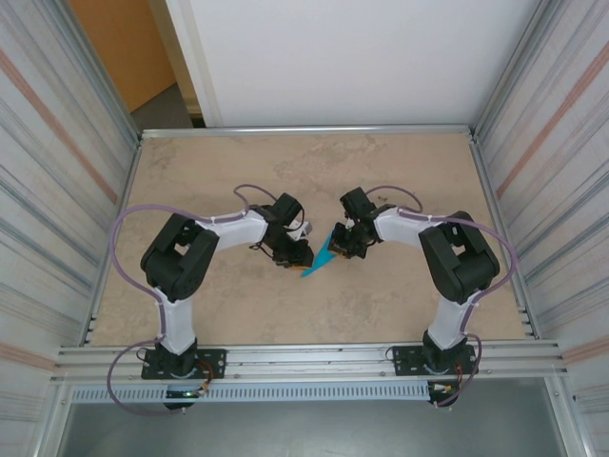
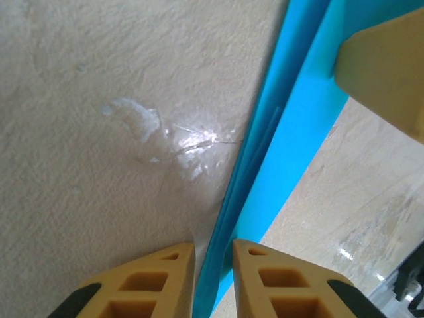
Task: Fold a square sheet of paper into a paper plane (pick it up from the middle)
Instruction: Fold the wing for the fifth time at the center of the table.
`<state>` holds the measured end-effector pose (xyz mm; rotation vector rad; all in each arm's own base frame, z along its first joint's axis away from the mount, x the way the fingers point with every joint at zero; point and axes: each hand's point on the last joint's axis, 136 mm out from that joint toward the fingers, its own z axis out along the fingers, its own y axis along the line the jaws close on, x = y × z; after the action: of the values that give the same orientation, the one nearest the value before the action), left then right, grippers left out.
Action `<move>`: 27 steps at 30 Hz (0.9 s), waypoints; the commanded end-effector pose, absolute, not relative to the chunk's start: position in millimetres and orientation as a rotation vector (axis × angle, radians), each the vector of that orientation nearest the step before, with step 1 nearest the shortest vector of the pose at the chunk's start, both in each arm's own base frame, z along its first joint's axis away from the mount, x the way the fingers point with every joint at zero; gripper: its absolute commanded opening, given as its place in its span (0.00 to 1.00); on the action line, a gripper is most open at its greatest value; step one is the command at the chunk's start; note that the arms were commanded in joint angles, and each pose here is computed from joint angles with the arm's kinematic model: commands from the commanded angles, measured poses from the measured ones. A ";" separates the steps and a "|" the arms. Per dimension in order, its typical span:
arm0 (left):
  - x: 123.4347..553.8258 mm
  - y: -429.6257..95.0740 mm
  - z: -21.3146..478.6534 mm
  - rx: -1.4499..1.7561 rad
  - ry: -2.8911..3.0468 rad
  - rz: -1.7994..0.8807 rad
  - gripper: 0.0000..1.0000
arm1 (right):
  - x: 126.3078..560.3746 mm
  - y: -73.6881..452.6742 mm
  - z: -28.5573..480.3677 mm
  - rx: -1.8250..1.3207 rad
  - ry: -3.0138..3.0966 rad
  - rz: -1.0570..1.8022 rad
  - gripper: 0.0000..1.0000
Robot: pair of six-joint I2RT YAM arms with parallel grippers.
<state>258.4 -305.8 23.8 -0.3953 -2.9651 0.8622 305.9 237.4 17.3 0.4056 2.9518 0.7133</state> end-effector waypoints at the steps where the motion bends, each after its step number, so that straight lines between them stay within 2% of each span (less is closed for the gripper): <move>1: 266.2 -304.4 49.2 -0.420 -3.061 0.883 0.24 | 295.5 221.0 3.7 0.419 3.049 0.571 0.16; 7: 273.4 -313.2 73.3 -0.443 -3.106 1.038 0.22 | 300.4 227.9 10.1 0.397 3.053 0.599 0.16; 16: 266.2 -338.9 72.3 -0.463 -2.953 1.262 0.14 | 306.1 234.5 13.1 0.379 3.058 0.627 0.14; 27: 264.3 -344.6 39.9 -0.450 -2.901 1.174 0.09 | 303.9 237.1 7.7 0.370 3.097 0.628 0.13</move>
<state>261.3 -338.6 35.3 -0.4409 -2.9165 1.1545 308.5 242.5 16.7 0.3832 3.0431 0.6677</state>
